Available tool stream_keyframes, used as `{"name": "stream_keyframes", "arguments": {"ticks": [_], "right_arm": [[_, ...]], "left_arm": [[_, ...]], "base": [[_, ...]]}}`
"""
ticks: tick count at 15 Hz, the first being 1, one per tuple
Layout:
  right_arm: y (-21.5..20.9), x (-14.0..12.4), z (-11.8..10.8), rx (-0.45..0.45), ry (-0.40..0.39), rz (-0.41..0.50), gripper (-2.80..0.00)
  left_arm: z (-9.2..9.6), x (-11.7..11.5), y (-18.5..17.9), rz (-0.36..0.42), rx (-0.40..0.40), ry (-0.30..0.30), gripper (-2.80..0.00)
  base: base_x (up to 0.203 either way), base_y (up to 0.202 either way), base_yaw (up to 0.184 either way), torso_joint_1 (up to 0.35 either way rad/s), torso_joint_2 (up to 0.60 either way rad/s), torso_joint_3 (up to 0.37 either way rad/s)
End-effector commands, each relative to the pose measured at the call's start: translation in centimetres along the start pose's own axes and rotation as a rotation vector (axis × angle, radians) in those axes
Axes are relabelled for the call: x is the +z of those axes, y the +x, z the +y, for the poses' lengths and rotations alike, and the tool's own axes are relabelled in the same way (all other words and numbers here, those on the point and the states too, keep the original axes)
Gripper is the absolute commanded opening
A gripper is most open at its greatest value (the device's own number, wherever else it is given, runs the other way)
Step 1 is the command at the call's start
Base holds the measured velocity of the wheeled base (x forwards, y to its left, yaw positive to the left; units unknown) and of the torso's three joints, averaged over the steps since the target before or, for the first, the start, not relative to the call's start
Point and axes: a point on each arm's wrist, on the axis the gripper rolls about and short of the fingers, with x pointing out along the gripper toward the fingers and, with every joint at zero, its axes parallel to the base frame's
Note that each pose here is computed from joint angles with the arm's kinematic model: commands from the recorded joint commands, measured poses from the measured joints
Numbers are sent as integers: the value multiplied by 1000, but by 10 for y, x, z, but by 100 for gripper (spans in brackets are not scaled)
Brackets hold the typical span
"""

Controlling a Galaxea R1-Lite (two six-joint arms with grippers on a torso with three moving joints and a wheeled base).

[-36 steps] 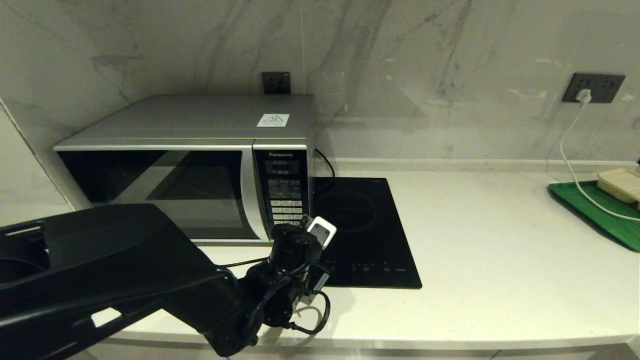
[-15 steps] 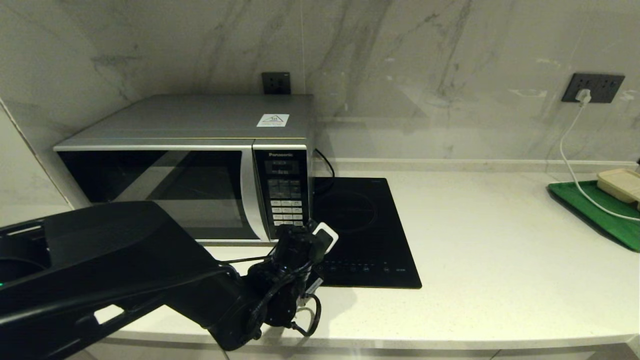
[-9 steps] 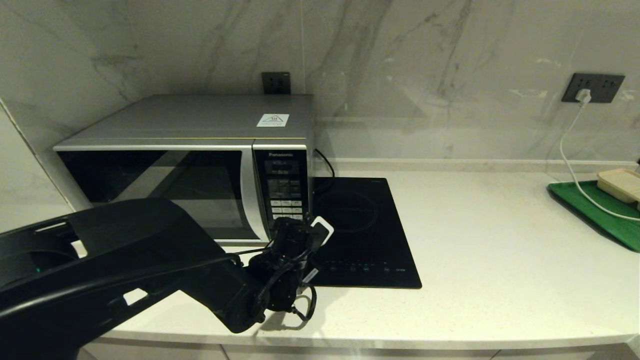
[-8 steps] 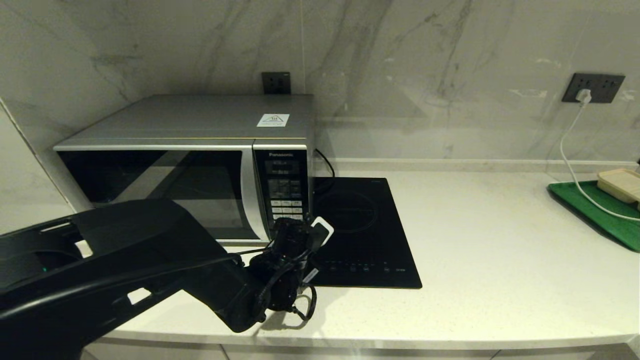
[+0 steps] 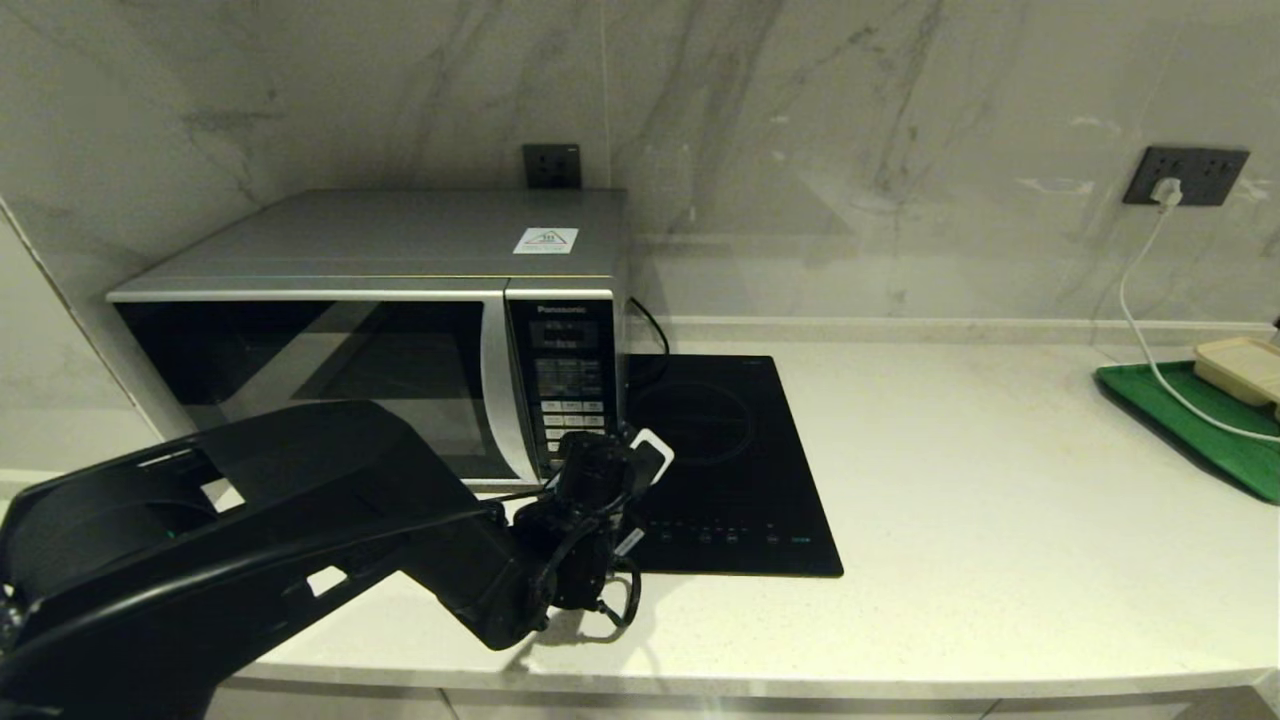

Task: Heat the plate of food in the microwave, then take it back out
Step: Open the microwave oven

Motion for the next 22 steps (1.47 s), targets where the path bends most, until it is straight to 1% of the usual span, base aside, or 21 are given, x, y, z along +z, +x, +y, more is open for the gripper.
{"name": "stream_keyframes", "arguments": {"ticks": [1, 5, 8, 16, 22], "right_arm": [[0, 0, 0, 0, 2, 0, -280], [0, 0, 0, 0, 0, 0, -280], [0, 0, 0, 0, 0, 0, -280], [0, 0, 0, 0, 0, 0, -280], [0, 0, 0, 0, 0, 0, -280]], "left_arm": [[1, 2, 0, -6, 5, 2, -280], [5, 2, 1, -5, 16, -4, -280], [14, 2, 6, -2, 36, -9, -280], [19, 7, 4, -17, 47, -16, -280], [19, 6, 2, -10, 50, -10, -280]], "base": [[0, 0, 0, 0, 0, 0], [0, 0, 0, 0, 0, 0], [0, 0, 0, 0, 0, 0], [0, 0, 0, 0, 0, 0], [0, 0, 0, 0, 0, 0]]}}
